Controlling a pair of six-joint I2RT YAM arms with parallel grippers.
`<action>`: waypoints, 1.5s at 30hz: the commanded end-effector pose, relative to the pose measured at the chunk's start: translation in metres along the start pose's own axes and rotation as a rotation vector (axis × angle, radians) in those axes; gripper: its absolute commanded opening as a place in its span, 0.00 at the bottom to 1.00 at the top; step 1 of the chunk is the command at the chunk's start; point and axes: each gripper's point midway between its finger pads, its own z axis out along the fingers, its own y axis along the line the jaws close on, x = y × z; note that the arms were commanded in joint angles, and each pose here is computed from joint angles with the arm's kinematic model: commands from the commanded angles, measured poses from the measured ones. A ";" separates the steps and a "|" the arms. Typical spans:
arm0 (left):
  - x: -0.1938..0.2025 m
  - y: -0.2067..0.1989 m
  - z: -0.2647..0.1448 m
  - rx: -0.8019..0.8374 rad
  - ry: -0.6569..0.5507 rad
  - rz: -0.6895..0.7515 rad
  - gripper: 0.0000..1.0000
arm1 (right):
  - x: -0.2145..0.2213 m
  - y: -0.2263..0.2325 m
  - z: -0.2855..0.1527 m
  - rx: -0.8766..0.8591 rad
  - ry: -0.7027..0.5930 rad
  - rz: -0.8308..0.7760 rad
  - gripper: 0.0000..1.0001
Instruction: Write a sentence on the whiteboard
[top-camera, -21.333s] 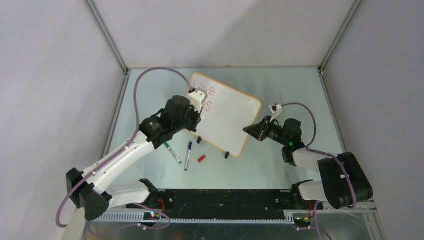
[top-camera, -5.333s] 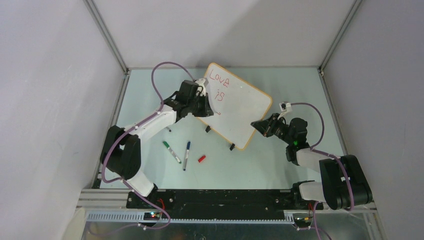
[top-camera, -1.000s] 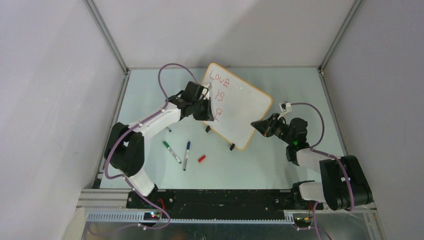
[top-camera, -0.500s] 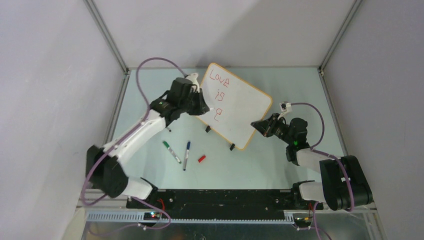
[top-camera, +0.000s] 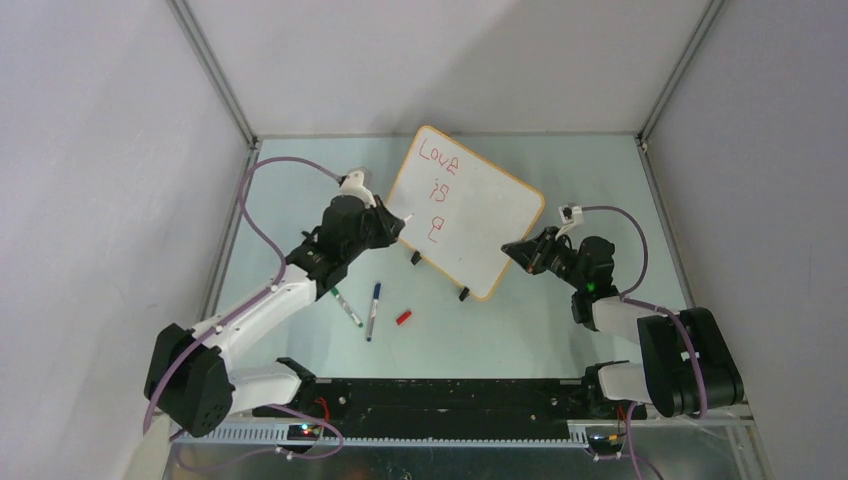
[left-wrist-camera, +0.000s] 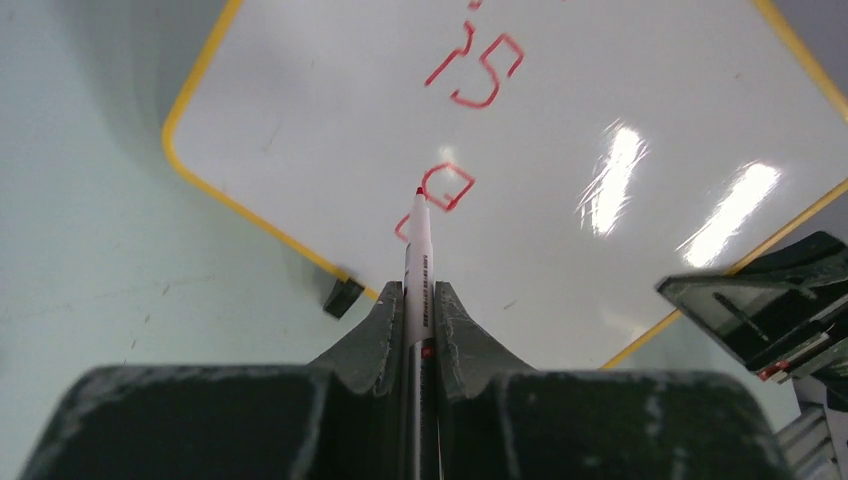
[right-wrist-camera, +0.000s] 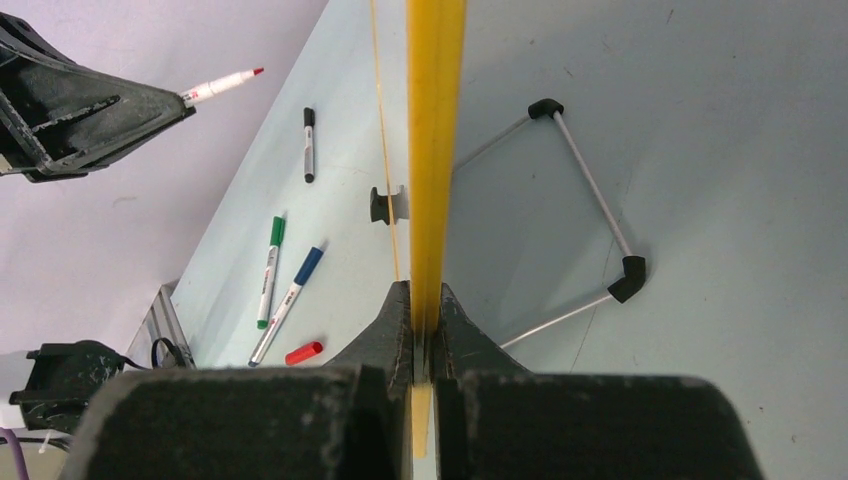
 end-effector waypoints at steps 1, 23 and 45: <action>-0.024 -0.020 0.008 0.111 -0.150 0.043 0.02 | 0.001 -0.010 0.001 0.043 -0.016 0.003 0.00; -0.018 0.005 -0.022 0.110 -0.334 0.110 0.00 | 0.000 -0.003 0.001 0.025 -0.014 0.010 0.00; -0.014 0.006 -0.037 0.224 -0.433 0.033 0.00 | -0.003 -0.004 -0.001 0.051 -0.016 -0.045 0.00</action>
